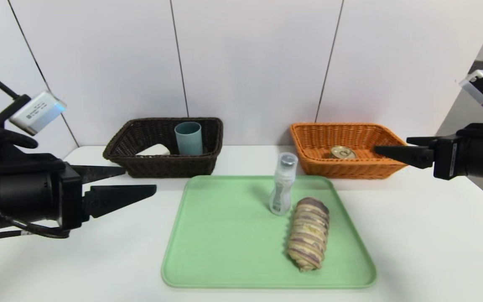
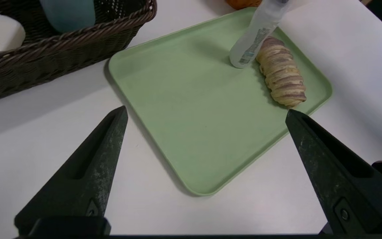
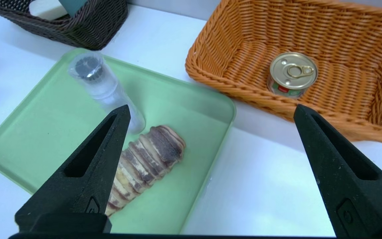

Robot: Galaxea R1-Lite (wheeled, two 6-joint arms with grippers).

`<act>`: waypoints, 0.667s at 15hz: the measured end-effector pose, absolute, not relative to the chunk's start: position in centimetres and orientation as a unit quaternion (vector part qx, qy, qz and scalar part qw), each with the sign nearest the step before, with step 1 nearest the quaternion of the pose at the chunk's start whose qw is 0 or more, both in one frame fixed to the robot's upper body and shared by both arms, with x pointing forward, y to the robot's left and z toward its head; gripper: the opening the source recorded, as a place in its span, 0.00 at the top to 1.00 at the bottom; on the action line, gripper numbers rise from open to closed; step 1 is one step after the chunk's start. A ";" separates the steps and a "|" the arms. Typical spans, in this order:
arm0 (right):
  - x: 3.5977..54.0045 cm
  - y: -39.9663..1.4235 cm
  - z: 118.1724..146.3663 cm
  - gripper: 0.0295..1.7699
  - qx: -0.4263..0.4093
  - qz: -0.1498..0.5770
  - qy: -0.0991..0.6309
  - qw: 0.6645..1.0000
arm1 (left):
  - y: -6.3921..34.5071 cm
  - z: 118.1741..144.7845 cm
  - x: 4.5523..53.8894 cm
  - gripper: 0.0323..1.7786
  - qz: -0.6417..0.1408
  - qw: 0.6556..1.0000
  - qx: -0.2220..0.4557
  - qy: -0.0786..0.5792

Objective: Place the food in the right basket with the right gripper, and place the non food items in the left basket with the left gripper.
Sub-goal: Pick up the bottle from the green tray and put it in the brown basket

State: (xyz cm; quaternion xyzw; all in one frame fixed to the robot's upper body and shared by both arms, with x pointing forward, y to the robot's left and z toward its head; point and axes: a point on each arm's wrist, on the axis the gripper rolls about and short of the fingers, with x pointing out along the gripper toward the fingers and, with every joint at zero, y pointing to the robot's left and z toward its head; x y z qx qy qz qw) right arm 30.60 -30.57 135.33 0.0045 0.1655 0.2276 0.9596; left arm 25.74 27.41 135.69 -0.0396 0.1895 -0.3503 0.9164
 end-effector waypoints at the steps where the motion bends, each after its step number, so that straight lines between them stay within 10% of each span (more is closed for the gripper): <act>1: 30.1 -30.6 135.2 0.04 0.005 0.228 0.164 0.960 | 26.6 135.5 26.4 0.05 -0.364 0.911 -0.036 0.190; 10: 25.9 -30.8 136.2 0.04 0.001 0.268 0.150 0.952 | 15.1 134.3 33.2 0.05 -0.397 0.893 -0.061 0.204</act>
